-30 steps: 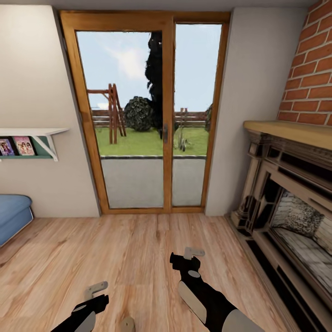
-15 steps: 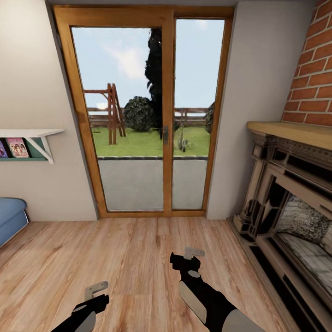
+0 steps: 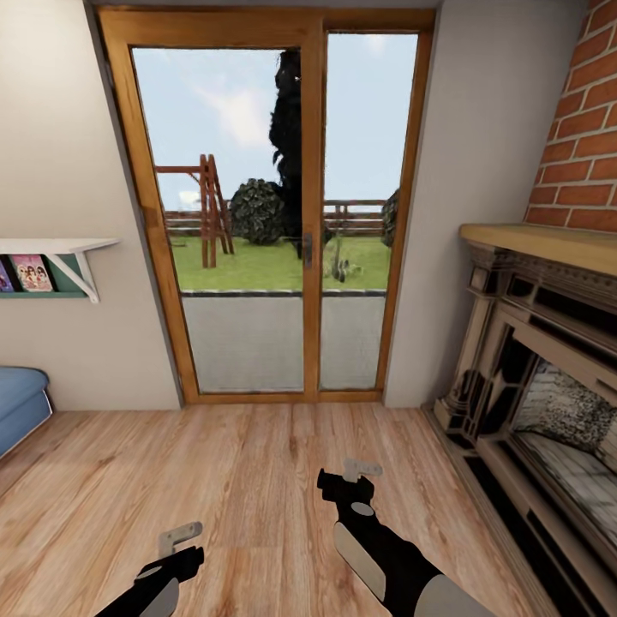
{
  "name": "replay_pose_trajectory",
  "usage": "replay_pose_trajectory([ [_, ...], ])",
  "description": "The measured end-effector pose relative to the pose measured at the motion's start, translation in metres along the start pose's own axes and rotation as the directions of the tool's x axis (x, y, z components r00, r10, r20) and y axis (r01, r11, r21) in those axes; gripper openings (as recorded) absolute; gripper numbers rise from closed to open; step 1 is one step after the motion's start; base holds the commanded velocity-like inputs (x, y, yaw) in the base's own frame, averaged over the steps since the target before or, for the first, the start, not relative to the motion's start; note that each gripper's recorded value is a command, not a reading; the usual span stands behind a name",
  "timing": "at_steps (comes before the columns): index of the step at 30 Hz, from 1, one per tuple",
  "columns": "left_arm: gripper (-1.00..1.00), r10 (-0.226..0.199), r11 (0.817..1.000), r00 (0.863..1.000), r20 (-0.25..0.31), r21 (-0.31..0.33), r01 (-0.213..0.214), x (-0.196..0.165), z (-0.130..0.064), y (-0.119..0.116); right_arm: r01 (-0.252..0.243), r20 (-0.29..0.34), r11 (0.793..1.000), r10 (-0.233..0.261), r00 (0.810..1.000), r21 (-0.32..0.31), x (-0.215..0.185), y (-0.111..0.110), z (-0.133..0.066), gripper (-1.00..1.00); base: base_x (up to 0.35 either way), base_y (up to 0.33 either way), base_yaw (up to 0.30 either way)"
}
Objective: Place each of the two pumpkins and all three candles from the living room inside a cabinet in the living room (use any cabinet), then make sure every cabinet is closed, and position the cauldron so it is next to a table in the living room.
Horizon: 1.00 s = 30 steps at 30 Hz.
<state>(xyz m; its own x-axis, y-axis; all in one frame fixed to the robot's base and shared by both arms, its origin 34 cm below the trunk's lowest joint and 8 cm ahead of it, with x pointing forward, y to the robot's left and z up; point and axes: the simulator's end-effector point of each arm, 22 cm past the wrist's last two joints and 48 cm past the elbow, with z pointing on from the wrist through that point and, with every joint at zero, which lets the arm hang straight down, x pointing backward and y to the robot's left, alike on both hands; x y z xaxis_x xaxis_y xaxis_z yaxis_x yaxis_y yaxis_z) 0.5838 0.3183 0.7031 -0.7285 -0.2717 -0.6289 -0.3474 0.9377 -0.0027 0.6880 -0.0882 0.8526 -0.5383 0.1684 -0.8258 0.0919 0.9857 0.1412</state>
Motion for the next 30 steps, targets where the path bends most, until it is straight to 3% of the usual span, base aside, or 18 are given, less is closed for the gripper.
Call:
replay_pose_trajectory([
  [8,1.0,0.001,1.0,1.0,-0.008,0.023,-0.001,0.011,0.006,-0.018,0.001,0.001,0.999,-0.001,1.0,-0.039,0.006,0.007,0.006,1.0,0.0,0.0,0.0],
  [12,1.0,0.026,0.999,1.0,-0.008,0.031,-0.025,0.016,0.009,-0.023,0.0,0.002,0.998,0.0,1.0,-0.06,0.01,0.012,0.009,1.0,0.0,0.0,0.0],
  [17,1.0,0.055,0.998,0.998,-0.006,0.039,-0.054,0.021,0.014,-0.028,0.0,0.003,0.998,0.0,1.0,-0.065,0.014,0.012,0.013,1.0,0.0,0.0,0.0],
  [30,1.0,0.058,0.997,0.998,-0.005,0.04,-0.058,0.031,0.028,-0.029,0.0,0.003,0.998,0.0,1.0,-0.065,0.028,0.01,0.024,1.0,0.0,0.0,0.0],
])
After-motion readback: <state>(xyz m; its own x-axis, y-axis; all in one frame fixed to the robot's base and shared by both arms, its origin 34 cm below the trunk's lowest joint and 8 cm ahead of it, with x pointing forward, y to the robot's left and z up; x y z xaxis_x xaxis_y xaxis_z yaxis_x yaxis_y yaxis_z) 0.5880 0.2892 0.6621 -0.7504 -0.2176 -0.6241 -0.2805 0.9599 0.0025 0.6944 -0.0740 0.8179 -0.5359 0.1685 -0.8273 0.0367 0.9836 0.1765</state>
